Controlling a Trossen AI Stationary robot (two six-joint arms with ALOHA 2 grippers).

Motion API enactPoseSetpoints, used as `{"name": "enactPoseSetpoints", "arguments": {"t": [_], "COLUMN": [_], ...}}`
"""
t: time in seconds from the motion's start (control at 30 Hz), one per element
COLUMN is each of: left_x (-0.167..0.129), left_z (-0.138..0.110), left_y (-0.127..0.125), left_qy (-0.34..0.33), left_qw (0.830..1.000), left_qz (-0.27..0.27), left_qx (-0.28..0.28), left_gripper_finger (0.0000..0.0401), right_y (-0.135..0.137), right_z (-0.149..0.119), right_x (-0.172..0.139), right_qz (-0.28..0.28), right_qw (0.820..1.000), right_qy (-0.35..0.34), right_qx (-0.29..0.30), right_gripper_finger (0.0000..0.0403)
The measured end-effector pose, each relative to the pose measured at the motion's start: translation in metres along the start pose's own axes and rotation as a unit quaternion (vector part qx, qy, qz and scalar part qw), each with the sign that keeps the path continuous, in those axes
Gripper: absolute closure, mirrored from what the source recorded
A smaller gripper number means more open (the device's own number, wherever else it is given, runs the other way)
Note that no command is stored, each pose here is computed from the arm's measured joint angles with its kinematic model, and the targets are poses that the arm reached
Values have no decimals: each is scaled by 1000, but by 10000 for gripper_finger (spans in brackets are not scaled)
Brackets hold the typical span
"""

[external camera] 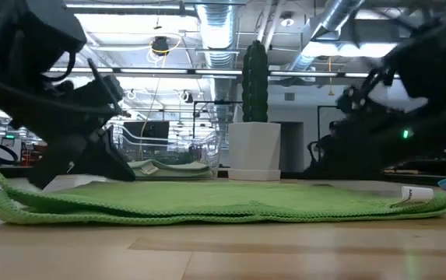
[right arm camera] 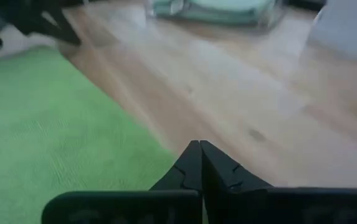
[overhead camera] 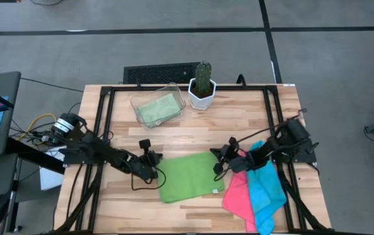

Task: Fold microfiber towels
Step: Fold the green microfiber towel

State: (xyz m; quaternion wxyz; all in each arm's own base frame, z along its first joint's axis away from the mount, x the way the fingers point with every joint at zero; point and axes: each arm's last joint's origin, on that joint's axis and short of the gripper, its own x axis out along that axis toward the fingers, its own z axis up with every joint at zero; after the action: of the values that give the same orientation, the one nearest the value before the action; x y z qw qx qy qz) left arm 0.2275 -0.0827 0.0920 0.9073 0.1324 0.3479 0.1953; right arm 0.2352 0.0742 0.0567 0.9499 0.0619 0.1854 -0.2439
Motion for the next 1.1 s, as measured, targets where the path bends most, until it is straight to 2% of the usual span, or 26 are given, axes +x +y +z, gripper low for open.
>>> {"name": "enactPoseSetpoints", "arguments": {"t": [0.1, 0.2, 0.27, 0.43, 0.53, 0.63, 0.73, 0.9, 1.1], "left_x": [-8, -21, -26, -25, -27, -36, -51, -61, -49], "left_z": [12, 29, 30, 15, 8, 11, 19, 26, 26], "left_y": [2, -1, -5, -18, -29, -42, -56, -85, -118], "left_qy": [-34, -94, -102, -69, -67, -86, -109, -100, -35], "left_qw": [998, 988, 986, 984, 981, 976, 971, 965, 973], "left_qz": [-14, -46, -60, -76, -91, -110, -151, -218, -226], "left_qx": [-45, -114, -119, -144, -160, -165, -152, -105, -41], "left_gripper_finger": [401, 401, 401, 401, 401, 401, 401, 401, 401], "right_y": [-1, 1, 2, 10, 11, 19, 30, 53, 67], "right_z": [-14, -20, -18, 6, 22, 33, 34, 19, 9], "right_x": [5, 5, 3, -7, -17, -29, -38, -47, -47], "right_qz": [-15, -18, -13, 33, 41, 72, 106, 143, 154], "right_qw": [1000, 999, 999, 998, 997, 995, 992, 989, 987], "right_qy": [10, 6, -2, -27, -46, -62, -62, -45, -35], "right_qx": [22, 31, 30, 41, 39, 44, 29, 9, 21], "right_gripper_finger": [378, 385, 388, 375, 363, 360, 364, 378, 385]}}
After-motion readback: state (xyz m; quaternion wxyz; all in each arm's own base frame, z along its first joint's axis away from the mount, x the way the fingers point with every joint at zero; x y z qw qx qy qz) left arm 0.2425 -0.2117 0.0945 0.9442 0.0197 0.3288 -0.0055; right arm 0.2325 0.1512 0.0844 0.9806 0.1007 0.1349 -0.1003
